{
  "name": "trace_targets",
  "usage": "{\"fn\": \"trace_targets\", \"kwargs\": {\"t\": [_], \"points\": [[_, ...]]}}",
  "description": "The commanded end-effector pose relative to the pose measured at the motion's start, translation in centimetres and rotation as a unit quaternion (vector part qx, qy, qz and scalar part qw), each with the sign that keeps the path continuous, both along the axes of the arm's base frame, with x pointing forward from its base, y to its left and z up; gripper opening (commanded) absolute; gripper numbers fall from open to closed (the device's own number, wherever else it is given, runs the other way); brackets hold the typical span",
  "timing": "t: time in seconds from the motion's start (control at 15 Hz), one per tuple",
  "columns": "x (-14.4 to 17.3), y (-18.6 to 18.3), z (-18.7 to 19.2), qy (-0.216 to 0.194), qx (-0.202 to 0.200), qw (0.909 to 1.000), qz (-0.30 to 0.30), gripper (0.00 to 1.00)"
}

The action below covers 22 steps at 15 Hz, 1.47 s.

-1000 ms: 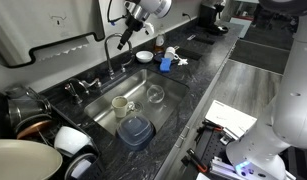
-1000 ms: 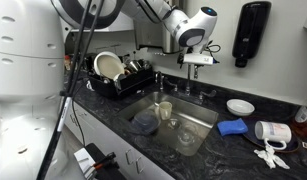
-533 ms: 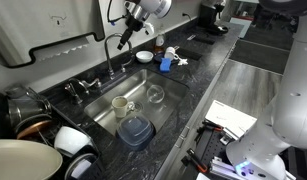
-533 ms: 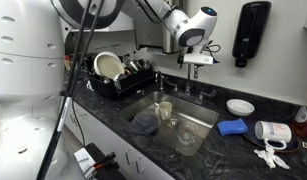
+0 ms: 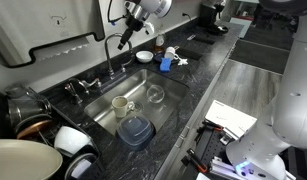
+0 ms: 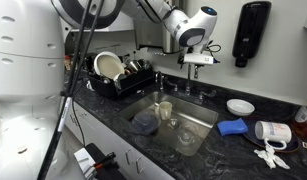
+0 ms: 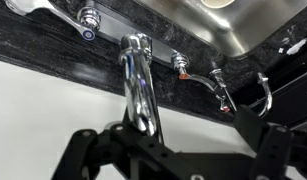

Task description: Move the tap

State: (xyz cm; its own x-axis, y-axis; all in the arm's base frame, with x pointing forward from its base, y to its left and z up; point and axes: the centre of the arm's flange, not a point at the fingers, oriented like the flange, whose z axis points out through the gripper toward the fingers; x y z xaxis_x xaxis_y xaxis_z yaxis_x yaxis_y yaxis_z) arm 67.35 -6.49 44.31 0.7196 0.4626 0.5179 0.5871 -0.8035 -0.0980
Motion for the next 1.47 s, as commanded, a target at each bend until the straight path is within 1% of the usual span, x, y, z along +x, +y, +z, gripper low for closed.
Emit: {"fn": "trace_targets", "kwargs": {"t": [0.0, 0.13, 0.33, 0.4, 0.47, 0.53, 0.6, 0.87, 0.93, 1.13, 1.2, 1.27, 1.4], "points": [[-0.5, -0.4, -0.4, 0.008, -0.022, 0.9996, -0.013, 1.00], [-0.9, -0.7, -0.7, 0.015, -0.034, 0.9991, -0.022, 1.00], [-1.1, -1.6, -1.1, 0.014, -0.051, 0.9975, -0.048, 1.00], [-1.1, -1.7, -1.3, 0.013, -0.052, 0.9972, -0.052, 0.75], [-1.2, -1.8, -1.4, 0.015, -0.053, 0.9969, -0.057, 0.72], [-1.4, -1.7, -1.4, 0.014, -0.056, 0.9964, -0.062, 0.66], [-1.5, -1.6, -1.4, 0.014, -0.060, 0.9960, -0.065, 0.57], [-2.2, -0.9, -1.1, 0.021, -0.080, 0.9939, -0.072, 0.31], [-2.4, -0.6, -0.9, 0.024, -0.088, 0.9927, -0.078, 0.23], [-2.7, 1.0, -0.6, 0.031, -0.120, 0.9867, -0.105, 0.04], [-2.9, 2.3, -0.6, 0.035, -0.129, 0.9848, -0.111, 0.03], [-2.8, 3.7, -0.9, 0.041, -0.135, 0.9835, -0.113, 0.06], [-2.4, 6.0, -1.1, 0.052, -0.140, 0.9823, -0.113, 0.06]]}}
